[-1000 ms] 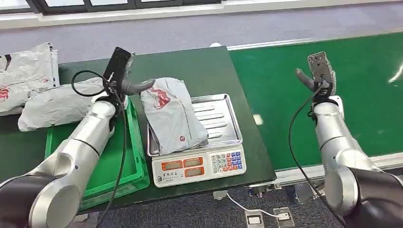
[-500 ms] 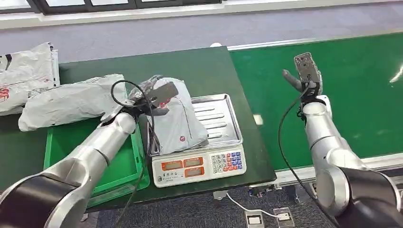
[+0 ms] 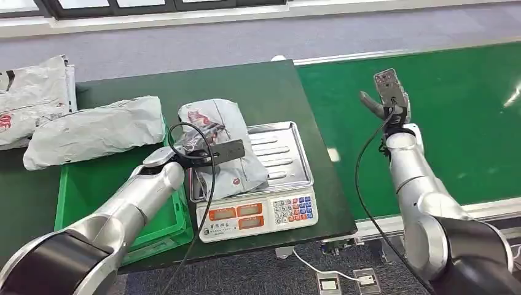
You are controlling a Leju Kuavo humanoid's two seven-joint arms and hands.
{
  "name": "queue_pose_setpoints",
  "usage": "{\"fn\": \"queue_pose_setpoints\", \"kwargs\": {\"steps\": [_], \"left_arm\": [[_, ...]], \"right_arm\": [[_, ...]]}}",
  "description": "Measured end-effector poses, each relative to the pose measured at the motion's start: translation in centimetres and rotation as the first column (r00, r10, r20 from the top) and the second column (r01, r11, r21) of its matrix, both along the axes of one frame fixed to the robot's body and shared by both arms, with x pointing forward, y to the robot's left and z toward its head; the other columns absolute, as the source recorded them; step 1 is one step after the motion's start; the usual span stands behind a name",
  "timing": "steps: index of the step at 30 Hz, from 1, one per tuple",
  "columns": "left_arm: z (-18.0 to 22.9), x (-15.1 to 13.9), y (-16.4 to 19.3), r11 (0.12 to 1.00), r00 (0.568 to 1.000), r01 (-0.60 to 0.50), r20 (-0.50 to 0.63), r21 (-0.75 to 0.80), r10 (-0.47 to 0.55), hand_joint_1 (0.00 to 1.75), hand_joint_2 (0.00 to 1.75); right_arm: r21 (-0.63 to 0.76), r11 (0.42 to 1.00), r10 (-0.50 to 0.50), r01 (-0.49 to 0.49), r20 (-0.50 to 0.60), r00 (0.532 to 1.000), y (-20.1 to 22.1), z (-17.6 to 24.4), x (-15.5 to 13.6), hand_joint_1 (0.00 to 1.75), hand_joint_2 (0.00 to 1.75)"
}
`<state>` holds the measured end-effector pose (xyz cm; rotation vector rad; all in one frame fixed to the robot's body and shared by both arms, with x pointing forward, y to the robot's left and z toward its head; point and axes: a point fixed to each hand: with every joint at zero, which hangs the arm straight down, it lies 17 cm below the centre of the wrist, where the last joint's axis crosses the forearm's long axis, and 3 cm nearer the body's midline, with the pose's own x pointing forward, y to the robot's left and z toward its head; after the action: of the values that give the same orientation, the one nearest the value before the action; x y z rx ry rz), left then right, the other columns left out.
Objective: Moved the parcel from conveyor to table for the left to box.
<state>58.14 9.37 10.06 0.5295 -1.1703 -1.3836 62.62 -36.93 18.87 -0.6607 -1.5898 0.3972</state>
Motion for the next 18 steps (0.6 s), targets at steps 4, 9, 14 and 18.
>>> {"fn": "queue_pose_setpoints", "kwargs": {"steps": [4, 9, 14, 18], "left_arm": [[-0.9, -0.3, 0.5, 1.0, 1.0, -0.015, -0.015, 0.022, 0.015, 0.0, 1.75], [-1.6, -0.6, 0.8, 0.999, 0.999, -0.017, -0.029, 0.036, 0.018, 0.0, 1.75], [-1.9, -0.7, 1.1, 0.999, 0.999, -0.019, -0.042, 0.041, 0.02, 0.0, 1.75], [-2.1, -0.9, 1.1, 0.999, 0.998, -0.016, -0.057, 0.047, 0.018, 0.0, 1.75]], "right_arm": [[0.001, 1.0, 0.007, -0.007, -0.006, 1.0, 0.5, -0.2, 0.0, 0.0, 1.75], [0.005, 1.0, 0.017, -0.017, -0.01, 1.0, 1.3, -0.4, 0.1, 0.0, 1.75], [0.007, 1.0, 0.026, -0.026, -0.016, 1.0, 2.0, -0.6, 0.1, 0.0, 1.75], [0.011, 0.999, 0.032, -0.031, -0.018, 0.999, 2.2, -0.6, 0.1, 0.0, 1.75]]}}
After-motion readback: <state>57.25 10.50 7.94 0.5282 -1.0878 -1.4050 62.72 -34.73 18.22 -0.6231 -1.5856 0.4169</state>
